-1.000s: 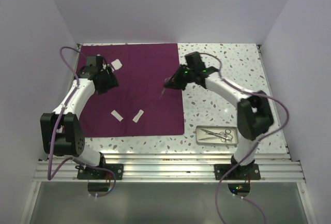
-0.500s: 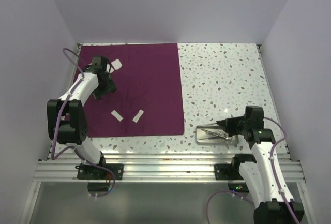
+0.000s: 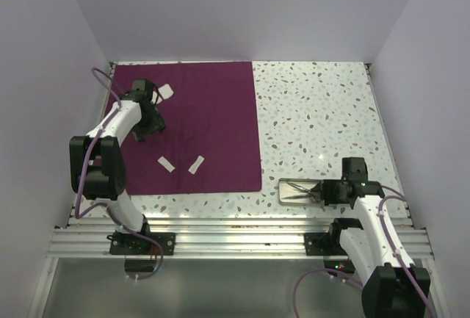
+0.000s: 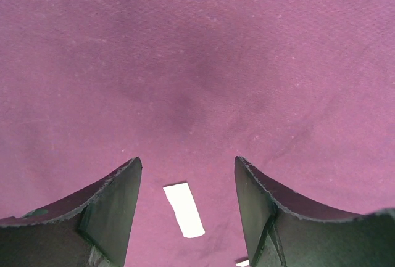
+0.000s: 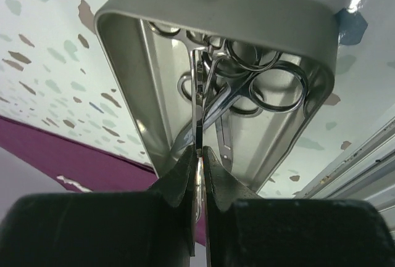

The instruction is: Prepare the surgical pack

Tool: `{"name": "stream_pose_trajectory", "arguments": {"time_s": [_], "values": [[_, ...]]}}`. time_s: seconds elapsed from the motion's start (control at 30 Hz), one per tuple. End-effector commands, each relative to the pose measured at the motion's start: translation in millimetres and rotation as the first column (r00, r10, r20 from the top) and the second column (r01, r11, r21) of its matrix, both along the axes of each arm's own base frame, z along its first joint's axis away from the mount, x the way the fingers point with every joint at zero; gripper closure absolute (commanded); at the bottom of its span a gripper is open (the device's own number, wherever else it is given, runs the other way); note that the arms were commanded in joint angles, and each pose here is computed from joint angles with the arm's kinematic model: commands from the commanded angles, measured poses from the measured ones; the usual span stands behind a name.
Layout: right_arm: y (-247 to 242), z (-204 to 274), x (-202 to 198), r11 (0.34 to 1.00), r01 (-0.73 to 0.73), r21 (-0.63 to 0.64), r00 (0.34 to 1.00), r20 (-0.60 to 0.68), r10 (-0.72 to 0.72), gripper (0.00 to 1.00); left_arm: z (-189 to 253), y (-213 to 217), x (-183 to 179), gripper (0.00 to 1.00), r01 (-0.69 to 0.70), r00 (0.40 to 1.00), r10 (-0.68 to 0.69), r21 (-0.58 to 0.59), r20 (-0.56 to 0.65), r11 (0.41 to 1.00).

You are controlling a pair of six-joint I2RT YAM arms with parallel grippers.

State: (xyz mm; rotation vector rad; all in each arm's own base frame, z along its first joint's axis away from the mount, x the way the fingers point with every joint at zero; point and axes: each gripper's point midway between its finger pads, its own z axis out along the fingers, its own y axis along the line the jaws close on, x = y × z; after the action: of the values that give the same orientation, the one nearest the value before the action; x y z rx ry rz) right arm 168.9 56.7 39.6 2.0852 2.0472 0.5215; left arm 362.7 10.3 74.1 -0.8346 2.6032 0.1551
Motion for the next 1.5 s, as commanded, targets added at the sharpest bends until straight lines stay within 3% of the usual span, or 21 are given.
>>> {"name": "stream_pose_trajectory", "arguments": {"time_s": [0.0, 0.4, 1.2, 1.33, 1.47], "values": [[-11, 5, 21, 0.998, 0.015, -0.055, 0.998, 0.062, -0.011, 1.0, 12, 4, 10, 0.35, -0.01, 0.999, 0.01, 0.004, 0.04, 1.0], [-7, 41, 23, 0.999, 0.015, -0.033, 0.993, 0.117, -0.011, 1.0, 10, 1, 14, 0.36, 0.006, 0.999, -0.006, -0.011, 0.041, 1.0], [-11, 1, 32, 0.999, 0.023, -0.048, 0.994, 0.107, -0.017, 1.0, 10, -3, 15, 0.36, 0.038, 0.998, -0.036, -0.031, 0.048, 0.999], [-8, 1, 21, 0.999, -0.018, -0.046, 0.998, 0.057, 0.021, 0.8, 10, -4, 14, 0.36, 0.042, 0.998, -0.04, -0.032, 0.049, 0.999], [-7, 4, 14, 0.998, -0.042, -0.051, 0.998, 0.039, 0.044, 0.72, 11, -4, 14, 0.36, 0.043, 0.998, -0.041, -0.035, 0.056, 0.998]]}}
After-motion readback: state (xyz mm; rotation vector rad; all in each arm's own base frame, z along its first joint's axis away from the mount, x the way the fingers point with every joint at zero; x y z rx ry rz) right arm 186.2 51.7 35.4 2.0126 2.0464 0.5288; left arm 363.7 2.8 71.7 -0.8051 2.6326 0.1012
